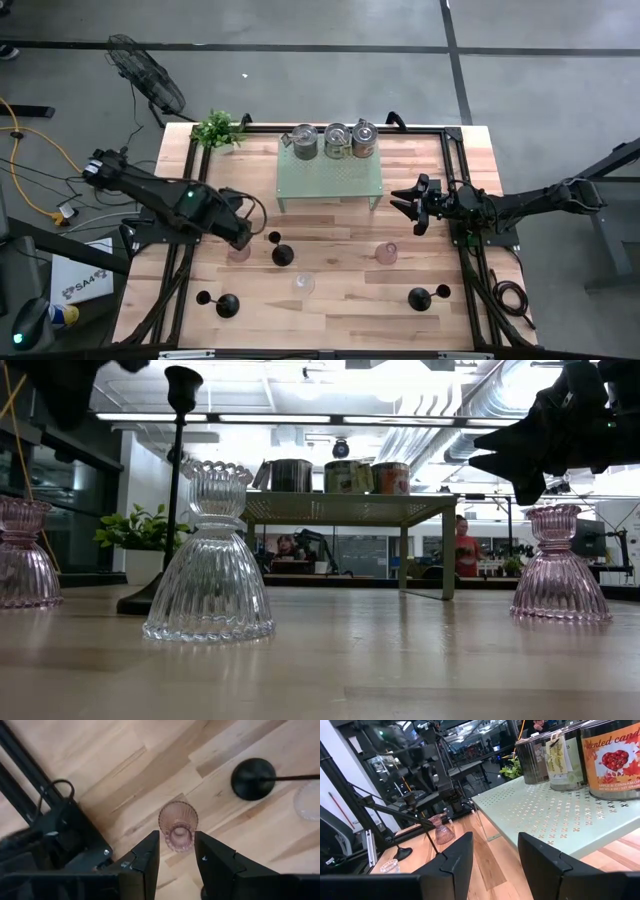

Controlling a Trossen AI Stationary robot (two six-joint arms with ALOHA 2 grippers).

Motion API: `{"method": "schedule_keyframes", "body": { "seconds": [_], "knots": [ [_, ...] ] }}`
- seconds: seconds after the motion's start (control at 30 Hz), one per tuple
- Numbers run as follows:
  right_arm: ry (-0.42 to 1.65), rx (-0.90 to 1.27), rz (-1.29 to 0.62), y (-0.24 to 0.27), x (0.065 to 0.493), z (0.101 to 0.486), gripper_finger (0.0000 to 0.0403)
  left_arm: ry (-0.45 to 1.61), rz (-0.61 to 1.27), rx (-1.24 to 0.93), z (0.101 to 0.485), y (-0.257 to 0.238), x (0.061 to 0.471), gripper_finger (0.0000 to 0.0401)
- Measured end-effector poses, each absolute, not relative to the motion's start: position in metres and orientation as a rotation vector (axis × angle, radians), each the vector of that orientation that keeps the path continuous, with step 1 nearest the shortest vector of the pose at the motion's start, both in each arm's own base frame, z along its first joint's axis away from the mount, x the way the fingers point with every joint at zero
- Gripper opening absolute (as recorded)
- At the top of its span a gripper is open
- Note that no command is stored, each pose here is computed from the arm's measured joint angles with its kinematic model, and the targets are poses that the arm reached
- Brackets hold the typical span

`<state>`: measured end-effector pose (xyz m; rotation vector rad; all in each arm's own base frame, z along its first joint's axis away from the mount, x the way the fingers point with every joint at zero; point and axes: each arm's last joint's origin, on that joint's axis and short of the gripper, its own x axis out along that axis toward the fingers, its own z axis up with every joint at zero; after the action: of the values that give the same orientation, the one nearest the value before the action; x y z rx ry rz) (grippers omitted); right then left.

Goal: Pick & Place candle stick holders
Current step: Put the left pink candle holder on the shelf

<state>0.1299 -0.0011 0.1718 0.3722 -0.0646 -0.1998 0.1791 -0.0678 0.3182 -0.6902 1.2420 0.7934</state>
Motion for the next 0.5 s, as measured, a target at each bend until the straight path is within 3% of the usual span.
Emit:
{"method": "schedule_keyframes", "body": {
  "seconds": [0.5],
  "knots": [
    [-0.064,0.372,-0.200,-0.001,0.130,0.172,0.0148,1.467,0.891,-0.834,0.258,-0.071,0.171,0.0118]
  ]
}}
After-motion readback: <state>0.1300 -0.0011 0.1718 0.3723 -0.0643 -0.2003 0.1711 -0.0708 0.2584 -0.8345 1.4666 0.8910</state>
